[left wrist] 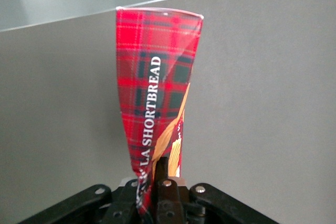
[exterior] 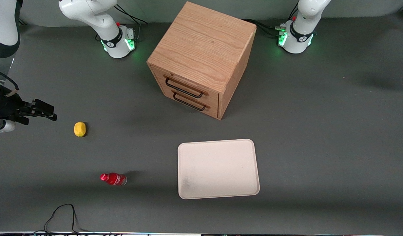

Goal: Place red cookie box on tray
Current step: 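Lift the box with the left gripper and carry it toward the tray, then lower the held box onto the white tray's edge, then open the left gripper and raise it away from the box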

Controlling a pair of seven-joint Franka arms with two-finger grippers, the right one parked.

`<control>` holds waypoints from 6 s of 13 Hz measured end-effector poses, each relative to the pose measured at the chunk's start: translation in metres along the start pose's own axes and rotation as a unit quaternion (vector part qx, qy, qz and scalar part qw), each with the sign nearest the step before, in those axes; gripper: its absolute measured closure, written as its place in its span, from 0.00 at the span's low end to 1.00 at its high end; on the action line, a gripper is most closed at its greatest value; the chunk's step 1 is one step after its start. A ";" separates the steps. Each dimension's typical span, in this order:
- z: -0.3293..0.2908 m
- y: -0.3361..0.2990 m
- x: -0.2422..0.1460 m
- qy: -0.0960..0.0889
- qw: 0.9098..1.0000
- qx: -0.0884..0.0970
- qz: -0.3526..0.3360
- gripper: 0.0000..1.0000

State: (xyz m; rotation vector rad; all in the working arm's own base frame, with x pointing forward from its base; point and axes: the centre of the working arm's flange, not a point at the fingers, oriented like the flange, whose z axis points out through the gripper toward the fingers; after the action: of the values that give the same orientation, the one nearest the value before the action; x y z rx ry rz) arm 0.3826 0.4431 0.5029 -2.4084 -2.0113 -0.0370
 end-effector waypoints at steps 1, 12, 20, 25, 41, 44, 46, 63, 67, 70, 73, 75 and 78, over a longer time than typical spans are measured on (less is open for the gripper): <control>-0.002 0.009 -0.004 0.005 1.000 0.005 0.016 0.95; -0.050 0.181 -0.204 0.020 0.905 0.018 0.425 0.95; -0.037 0.272 -0.475 0.015 0.868 0.017 0.496 0.95; -0.041 0.286 -0.576 0.002 0.839 -0.002 0.545 0.95; 0.029 0.368 -0.713 -0.039 0.792 -0.012 0.609 0.95; 0.088 0.388 -0.717 -0.033 0.792 -0.002 0.609 0.95; 0.130 0.399 -0.716 -0.026 0.793 -0.001 0.609 0.95; 0.249 0.428 -0.705 0.028 0.786 -0.028 0.617 0.95; 0.244 0.431 -0.704 0.050 0.776 -0.025 0.628 0.54; 0.238 0.434 -0.704 0.054 0.776 -0.028 0.627 0.18; 0.195 0.433 -0.703 0.052 0.781 -0.019 0.622 0.00; 0.128 0.423 -0.697 0.047 0.785 -0.004 0.618 0.00; 0.009 0.385 -0.691 0.038 0.787 0.005 0.615 0.00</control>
State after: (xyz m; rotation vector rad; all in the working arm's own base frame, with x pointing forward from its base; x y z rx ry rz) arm 0.6382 -0.3050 0.4841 -3.0638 -0.0991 -0.1055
